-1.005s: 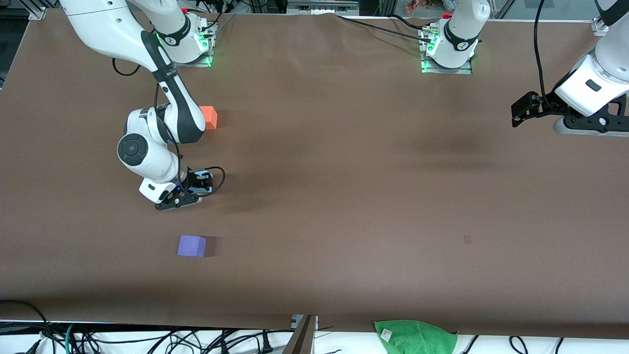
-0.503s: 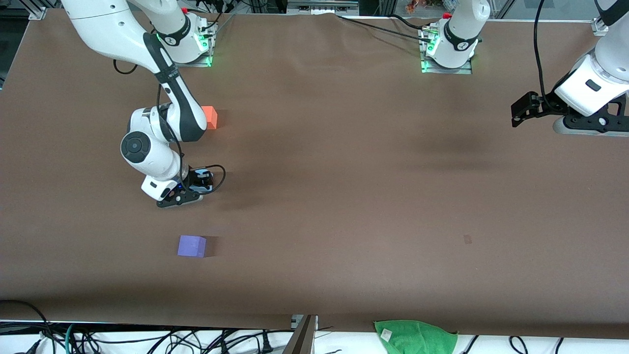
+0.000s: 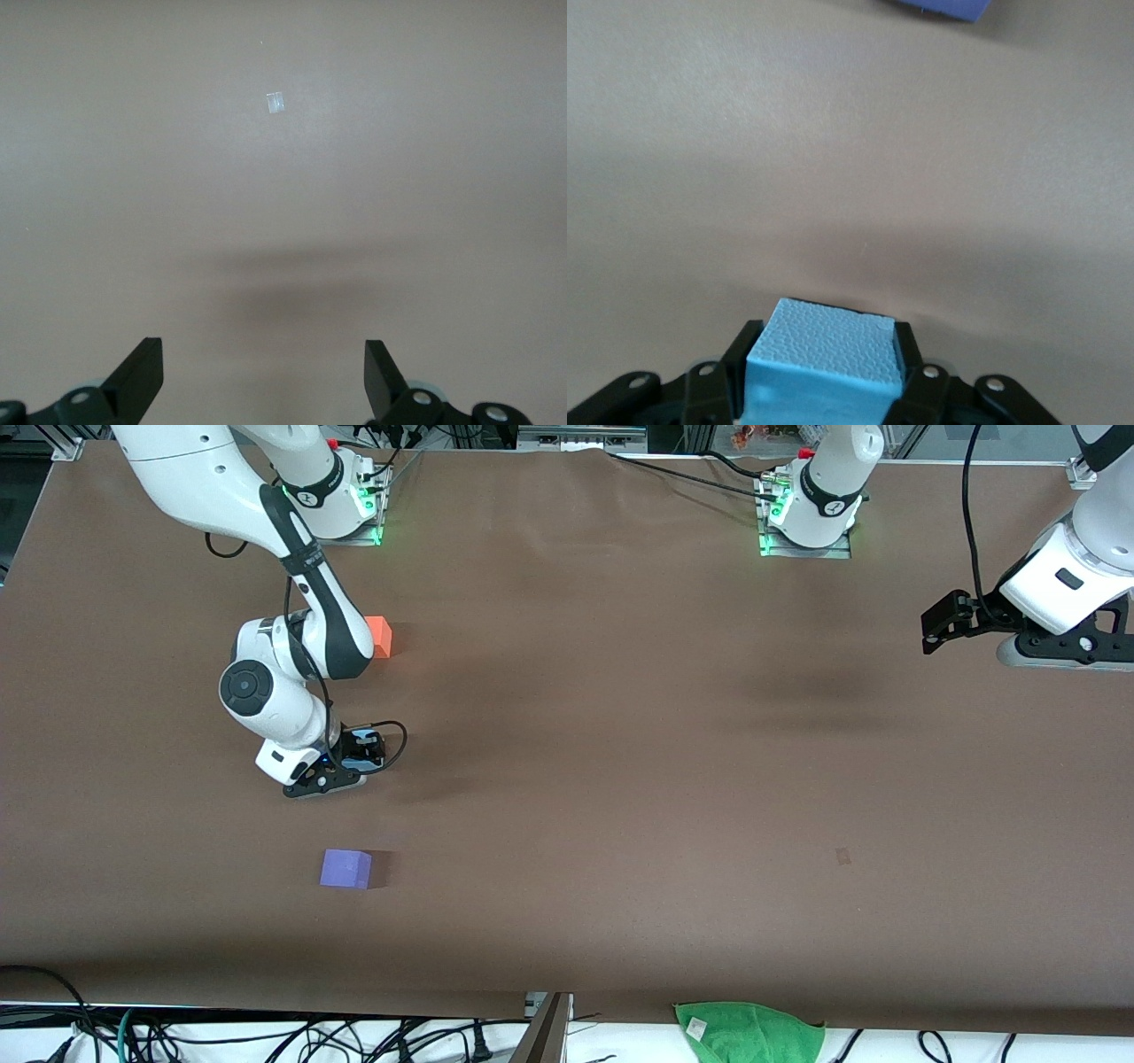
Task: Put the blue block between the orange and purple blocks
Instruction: 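Lower the cube onto the table and open the right gripper, then lift the right gripper away from the light blue cube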
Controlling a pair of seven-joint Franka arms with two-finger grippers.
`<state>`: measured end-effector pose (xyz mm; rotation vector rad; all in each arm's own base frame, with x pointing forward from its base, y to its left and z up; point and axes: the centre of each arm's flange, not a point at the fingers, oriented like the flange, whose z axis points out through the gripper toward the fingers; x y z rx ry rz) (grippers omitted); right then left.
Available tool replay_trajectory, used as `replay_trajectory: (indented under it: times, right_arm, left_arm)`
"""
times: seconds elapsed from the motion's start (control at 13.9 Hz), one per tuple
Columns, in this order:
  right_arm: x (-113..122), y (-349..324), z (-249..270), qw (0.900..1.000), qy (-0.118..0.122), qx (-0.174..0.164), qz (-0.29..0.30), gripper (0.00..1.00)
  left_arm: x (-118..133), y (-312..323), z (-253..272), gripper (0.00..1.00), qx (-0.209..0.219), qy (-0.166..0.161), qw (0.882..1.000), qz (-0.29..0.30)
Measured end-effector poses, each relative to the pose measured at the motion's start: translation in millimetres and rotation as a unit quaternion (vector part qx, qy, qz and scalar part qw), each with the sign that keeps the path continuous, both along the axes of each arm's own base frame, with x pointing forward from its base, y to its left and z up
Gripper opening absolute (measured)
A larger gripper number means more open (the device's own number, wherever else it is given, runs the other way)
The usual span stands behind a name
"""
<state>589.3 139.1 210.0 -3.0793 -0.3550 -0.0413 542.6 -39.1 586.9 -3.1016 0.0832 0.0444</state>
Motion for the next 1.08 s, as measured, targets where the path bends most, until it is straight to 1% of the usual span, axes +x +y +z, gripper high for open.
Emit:
replay_trajectory:
  times: [0.14,0.22,0.29,0.5,0.65,0.79,0.86,1.01,1.08]
  right_arm:
    - [4,1,12,1.000,-0.010,0.003,0.000,0.82]
    - [7,2,20,1.000,-0.014,0.004,0.000,0.93]
    - [9,3,29,1.000,-0.015,0.006,0.001,0.99]
    - [21,3,63,1.000,-0.006,0.007,0.001,1.00]
    - [34,-9,96,1.000,0.001,0.004,-0.008,1.00]
    - [49,-20,137,1.000,-0.006,0.005,-0.014,1.00]
    - [54,-22,159,1.000,-0.004,0.005,-0.014,1.00]
    - [54,-29,206,1.000,0.012,0.005,-0.017,1.00]
    - [51,-35,232,1.000,0.015,0.006,-0.020,1.00]
  left_arm:
    - [0,0,0,1.00,0.000,0.000,1.000,0.000]
    - [0,0,0,1.00,0.000,0.000,1.000,0.000]
    - [0,0,0,1.00,0.000,0.000,1.000,0.000]
    - [0,0,0,1.00,0.000,0.000,1.000,0.000]
    - [0,0,0,1.00,0.000,0.000,1.000,0.000]
    - [0,0,0,1.00,0.000,0.000,1.000,0.000]
    - [0,0,0,1.00,0.000,0.000,1.000,0.000]
    - [0,0,0,1.00,0.000,0.000,1.000,0.000]
    - [0,0,0,1.00,0.000,0.000,1.000,0.000]
